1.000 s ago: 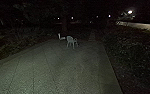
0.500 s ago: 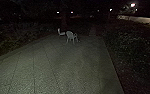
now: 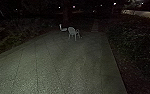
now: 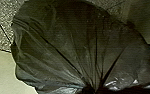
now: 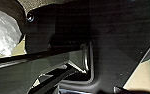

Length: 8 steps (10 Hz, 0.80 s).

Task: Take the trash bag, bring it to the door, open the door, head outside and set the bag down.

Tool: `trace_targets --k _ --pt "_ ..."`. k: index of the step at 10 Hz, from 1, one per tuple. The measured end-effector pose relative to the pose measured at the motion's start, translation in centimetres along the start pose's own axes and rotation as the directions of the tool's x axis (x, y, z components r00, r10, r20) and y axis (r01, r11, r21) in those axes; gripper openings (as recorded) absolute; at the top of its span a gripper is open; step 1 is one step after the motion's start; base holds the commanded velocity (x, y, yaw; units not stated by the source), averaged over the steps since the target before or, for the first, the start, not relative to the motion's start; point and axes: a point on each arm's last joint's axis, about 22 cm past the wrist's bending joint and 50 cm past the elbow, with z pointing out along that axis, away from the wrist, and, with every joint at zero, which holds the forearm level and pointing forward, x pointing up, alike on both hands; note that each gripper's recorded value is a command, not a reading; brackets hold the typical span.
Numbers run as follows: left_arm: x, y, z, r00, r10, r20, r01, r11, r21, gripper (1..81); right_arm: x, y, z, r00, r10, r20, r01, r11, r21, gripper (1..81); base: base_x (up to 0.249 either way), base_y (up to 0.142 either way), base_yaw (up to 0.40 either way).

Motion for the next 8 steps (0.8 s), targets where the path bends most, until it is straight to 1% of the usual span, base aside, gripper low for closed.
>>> trace_targets --k 1,2,3,4,5,6,7,8 --pt "2.3 -1.3 -1.3 0.9973 -0.057 -0.045 0.058 0.9983 0.003 1.0 0.5 0.1 0.0 0.9994 -0.031 0.014 0.031 0.9995 -0.001 81.1 0.0 0.0 0.0" --pt "3.0 -2.6 -2.4 0.9906 -0.116 -0.073 0.116 0.9932 0.003 1.0 0.9 0.1 0.1 0.9976 -0.062 0.028 0.062 0.998 0.001 81.1 0.0 0.0 0.0" --pt "2.2 -3.6 -2.9 0.9837 -0.164 -0.075 0.164 0.9864 0.005 1.0 1.2 0.0 0.2 0.9953 -0.086 0.043 0.086 0.9963 0.003 81.1 0.0 0.0 0.0" --pt "0.7 -4.2 -3.0 0.9791 -0.196 -0.053 0.197 0.9803 0.01 1.0 1.0 -0.1 0.4 0.9936 -0.095 0.06 0.095 0.9954 0.007 81.1 0.0 0.0 0.0" --pt "-0.1 -4.6 -2.9 0.9745 -0.222 -0.03 0.223 0.9747 0.016 1.0 0.4 -0.1 0.6 0.9934 -0.081 0.081 0.081 0.9967 0.011 81.1 0.0 0.0 0.0" --pt "0.9 -5.1 -3.1 0.9697 -0.243 -0.027 0.243 0.9697 0.022 1.0 -0.1 -0.1 0.8 0.9922 -0.071 0.103 0.07 0.9974 0.013 81.1 0.0 0.0 0.0" --pt "3.3 -5.9 -3.6 0.966 -0.254 -0.048 0.256 0.9663 0.03 1.0 -0.7 0.0 1.0 0.9903 -0.063 0.124 0.062 0.998 0.015 81.1 0.0 0.0 0.0" --pt "6.1 -6.7 -4.1 0.963 -0.259 -0.075 0.262 0.9641 0.04 1.0 -1.1 0.1 1.1 0.9893 -0.048 0.138 0.046 0.9988 0.014 81.1 0.0 0.0 0.0"
